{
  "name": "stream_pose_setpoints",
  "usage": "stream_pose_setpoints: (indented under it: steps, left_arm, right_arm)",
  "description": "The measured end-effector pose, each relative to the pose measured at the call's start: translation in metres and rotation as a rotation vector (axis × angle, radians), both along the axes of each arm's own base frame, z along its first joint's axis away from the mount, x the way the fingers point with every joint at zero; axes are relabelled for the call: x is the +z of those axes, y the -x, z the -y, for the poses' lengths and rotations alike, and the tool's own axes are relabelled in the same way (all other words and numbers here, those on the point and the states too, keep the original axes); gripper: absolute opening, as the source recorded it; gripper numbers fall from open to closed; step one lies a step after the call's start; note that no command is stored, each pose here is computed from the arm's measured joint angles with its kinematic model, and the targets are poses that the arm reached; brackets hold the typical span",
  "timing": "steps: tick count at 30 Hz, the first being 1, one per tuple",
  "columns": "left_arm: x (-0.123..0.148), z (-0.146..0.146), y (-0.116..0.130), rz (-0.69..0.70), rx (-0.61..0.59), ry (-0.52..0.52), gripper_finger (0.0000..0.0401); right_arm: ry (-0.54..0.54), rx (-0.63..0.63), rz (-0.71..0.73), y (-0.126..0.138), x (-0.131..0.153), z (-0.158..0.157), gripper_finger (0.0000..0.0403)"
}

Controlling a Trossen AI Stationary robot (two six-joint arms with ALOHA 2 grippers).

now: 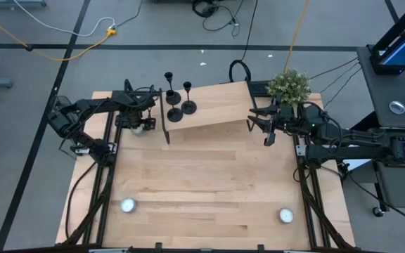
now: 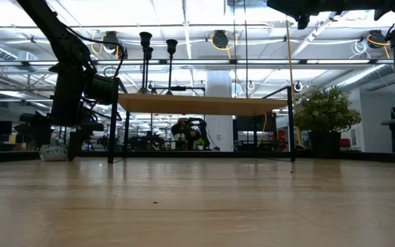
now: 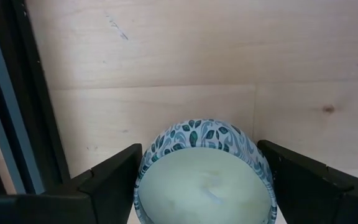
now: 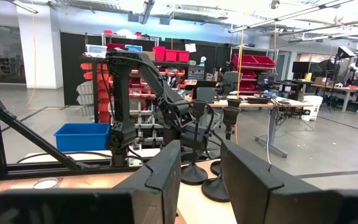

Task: Pick & Place candle stick holders
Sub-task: Put the top blue scented candle on the shelf

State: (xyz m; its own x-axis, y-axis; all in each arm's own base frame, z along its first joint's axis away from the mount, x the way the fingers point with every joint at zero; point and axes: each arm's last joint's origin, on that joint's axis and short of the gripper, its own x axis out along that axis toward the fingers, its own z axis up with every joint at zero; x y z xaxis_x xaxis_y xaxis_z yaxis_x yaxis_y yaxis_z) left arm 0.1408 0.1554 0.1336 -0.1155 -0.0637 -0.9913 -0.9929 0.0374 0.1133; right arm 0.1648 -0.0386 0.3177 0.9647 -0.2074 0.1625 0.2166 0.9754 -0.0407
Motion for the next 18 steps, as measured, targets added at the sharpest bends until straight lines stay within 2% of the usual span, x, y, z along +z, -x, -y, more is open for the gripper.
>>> stream_pose_setpoints:
  steps: [10,18]
  left_arm:
    - [0.0002,0.0015,0.0006,-0.016,0.02,0.005,0.0357]
    - [0.0004,0.0066,-0.0029,-0.028,-0.003,0.013,0.0357]
  right_arm:
    - [0.0,0.0,0.0,0.0,0.0,0.0,0.0105]
    - [0.0,0.0,0.0,0.0001,0.0001,0.0,0.0105]
